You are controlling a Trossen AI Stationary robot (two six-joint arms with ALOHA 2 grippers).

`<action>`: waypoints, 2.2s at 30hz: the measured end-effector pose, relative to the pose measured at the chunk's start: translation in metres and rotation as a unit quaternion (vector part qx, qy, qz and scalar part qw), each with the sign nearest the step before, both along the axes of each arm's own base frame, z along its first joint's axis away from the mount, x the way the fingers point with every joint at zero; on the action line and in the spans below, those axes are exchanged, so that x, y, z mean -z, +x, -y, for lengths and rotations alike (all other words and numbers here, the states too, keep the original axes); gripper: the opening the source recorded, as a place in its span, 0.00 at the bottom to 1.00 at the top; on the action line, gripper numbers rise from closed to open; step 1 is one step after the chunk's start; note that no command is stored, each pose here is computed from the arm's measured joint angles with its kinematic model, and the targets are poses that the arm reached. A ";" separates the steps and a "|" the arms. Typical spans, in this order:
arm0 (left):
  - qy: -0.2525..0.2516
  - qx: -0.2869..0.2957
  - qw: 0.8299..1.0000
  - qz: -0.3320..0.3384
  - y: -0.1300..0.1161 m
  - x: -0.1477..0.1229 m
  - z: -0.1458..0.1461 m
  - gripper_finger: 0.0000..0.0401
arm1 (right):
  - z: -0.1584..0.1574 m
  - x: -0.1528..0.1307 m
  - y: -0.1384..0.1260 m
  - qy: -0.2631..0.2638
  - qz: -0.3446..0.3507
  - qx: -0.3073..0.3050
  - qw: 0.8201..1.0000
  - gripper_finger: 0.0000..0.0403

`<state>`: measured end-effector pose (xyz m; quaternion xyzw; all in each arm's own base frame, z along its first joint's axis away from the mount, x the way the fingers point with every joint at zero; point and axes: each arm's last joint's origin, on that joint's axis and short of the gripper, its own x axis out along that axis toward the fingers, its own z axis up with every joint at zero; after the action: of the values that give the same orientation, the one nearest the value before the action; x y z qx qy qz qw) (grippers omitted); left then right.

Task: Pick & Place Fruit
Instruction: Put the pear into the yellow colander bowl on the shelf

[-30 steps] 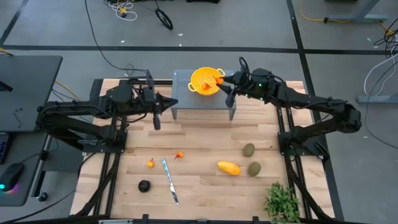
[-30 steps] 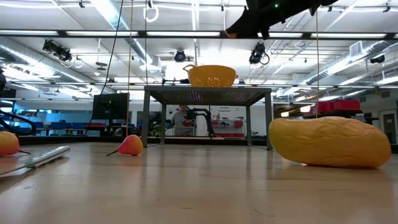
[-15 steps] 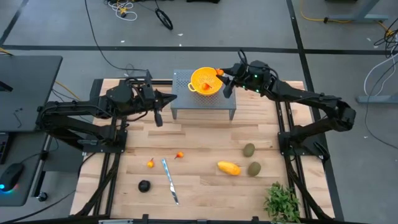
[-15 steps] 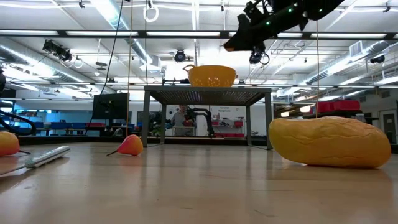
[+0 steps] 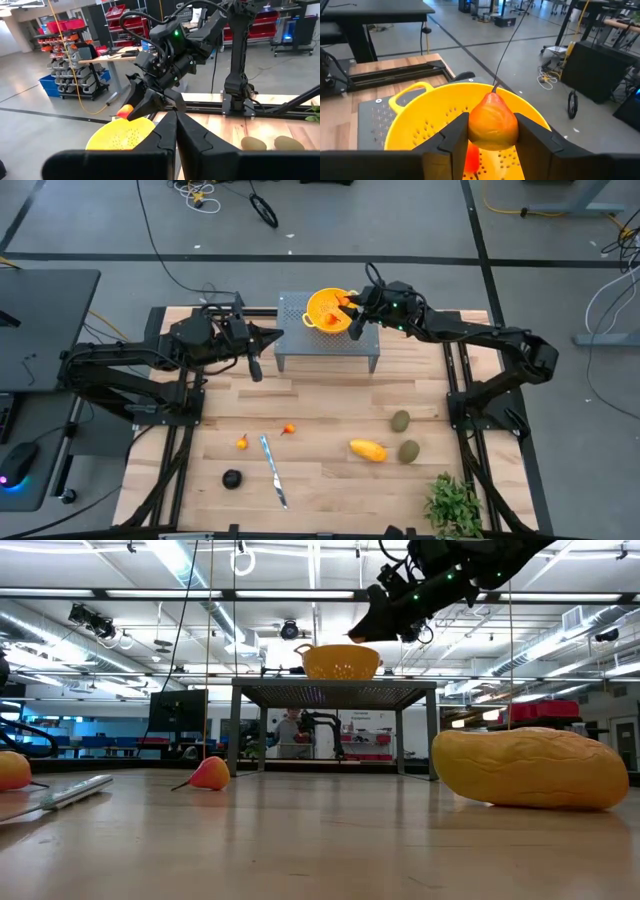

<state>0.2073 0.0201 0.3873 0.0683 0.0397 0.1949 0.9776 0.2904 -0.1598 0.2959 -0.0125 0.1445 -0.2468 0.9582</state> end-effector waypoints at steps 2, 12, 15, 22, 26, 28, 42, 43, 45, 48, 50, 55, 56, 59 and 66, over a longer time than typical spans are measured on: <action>0.004 0.000 1.000 -0.001 0.000 0.000 0.000 0.02 | 0.000 0.000 0.000 -0.002 -0.001 0.009 1.000 0.38; -0.008 0.000 1.000 0.004 0.000 0.000 0.000 0.06 | 0.001 0.000 0.000 -0.003 -0.002 0.017 1.000 0.53; -0.009 0.000 1.000 0.005 0.000 0.000 0.000 0.06 | 0.001 0.000 0.000 -0.002 -0.002 0.018 1.000 0.58; -0.011 0.000 1.000 0.005 0.000 0.000 0.000 0.03 | 0.000 0.000 0.000 -0.002 -0.002 0.017 1.000 0.61; -0.023 -0.001 1.000 0.011 0.000 0.000 0.000 0.04 | -0.005 -0.005 -0.001 -0.009 0.004 0.009 1.000 0.61; -0.025 -0.001 1.000 0.011 0.000 0.000 0.000 0.04 | -0.010 -0.009 -0.002 -0.017 0.008 0.002 1.000 0.62; -0.009 0.000 1.000 0.004 0.000 0.000 0.000 0.05 | -0.030 -0.023 -0.004 -0.032 0.018 -0.014 0.999 0.61; -0.009 0.000 1.000 0.004 0.000 0.000 0.000 0.05 | -0.031 -0.022 -0.003 -0.030 0.015 -0.018 0.999 0.61; -0.009 0.000 1.000 0.004 0.000 0.000 0.000 0.06 | -0.037 -0.021 -0.003 -0.020 0.011 -0.025 0.999 0.60; -0.010 0.000 1.000 0.004 0.000 0.000 0.000 0.06 | -0.049 -0.023 -0.003 0.000 0.011 -0.041 0.999 0.58; -0.010 0.000 1.000 0.005 0.000 0.000 0.000 0.06 | -0.058 -0.026 -0.004 0.004 0.012 -0.054 0.998 0.55; -0.010 0.000 1.000 0.005 0.000 0.000 0.000 0.06 | -0.078 -0.039 -0.009 -0.001 0.029 -0.083 0.996 0.50; -0.010 0.000 1.000 0.005 0.000 0.000 0.000 0.06 | -0.082 -0.042 -0.012 -0.002 0.032 -0.088 0.996 0.50; -0.010 0.000 1.000 0.005 0.000 0.000 0.000 0.06 | -0.092 -0.051 -0.019 0.003 0.050 -0.099 0.994 0.48; -0.013 0.012 1.000 0.005 0.000 0.000 0.001 0.06 | -0.113 -0.073 -0.041 0.016 0.093 -0.125 0.988 0.45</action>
<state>0.2076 0.0194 0.3873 0.0551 0.0362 0.1828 0.9809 0.2495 -0.0470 0.3692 0.0083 0.0559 -0.1231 0.9908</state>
